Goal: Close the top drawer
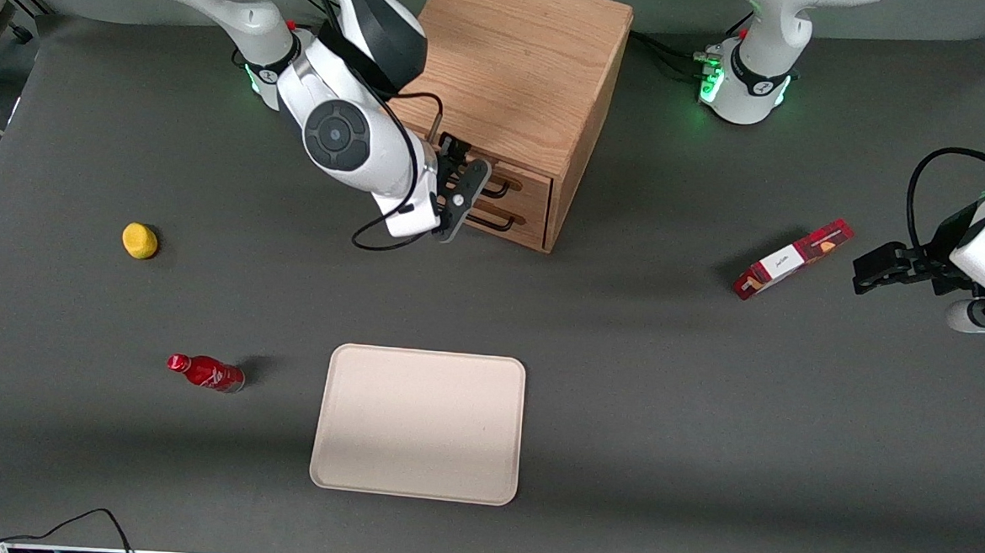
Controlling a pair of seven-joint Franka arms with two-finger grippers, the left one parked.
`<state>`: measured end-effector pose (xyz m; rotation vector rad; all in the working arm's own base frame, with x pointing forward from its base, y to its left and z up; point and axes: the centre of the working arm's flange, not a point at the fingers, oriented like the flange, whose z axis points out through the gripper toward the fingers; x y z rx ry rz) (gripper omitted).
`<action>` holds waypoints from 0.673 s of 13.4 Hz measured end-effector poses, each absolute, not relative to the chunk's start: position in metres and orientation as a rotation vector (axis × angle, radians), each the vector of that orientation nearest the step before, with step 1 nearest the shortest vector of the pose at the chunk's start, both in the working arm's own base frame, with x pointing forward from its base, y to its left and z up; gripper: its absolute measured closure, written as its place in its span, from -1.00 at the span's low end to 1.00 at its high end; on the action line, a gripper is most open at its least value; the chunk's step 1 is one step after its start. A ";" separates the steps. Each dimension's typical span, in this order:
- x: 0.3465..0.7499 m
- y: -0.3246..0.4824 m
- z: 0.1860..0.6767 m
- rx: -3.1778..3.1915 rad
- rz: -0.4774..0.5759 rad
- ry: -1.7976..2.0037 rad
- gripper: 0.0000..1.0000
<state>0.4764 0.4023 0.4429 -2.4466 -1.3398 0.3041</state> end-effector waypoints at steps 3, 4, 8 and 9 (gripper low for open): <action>0.467 0.397 0.518 -2.529 0.211 -1.272 -1.00; 0.459 0.390 0.544 -2.577 0.190 -1.246 -1.00; 0.410 0.341 0.648 -2.927 0.090 -0.983 -1.00; 0.399 0.320 0.672 -3.019 0.060 -0.795 -1.00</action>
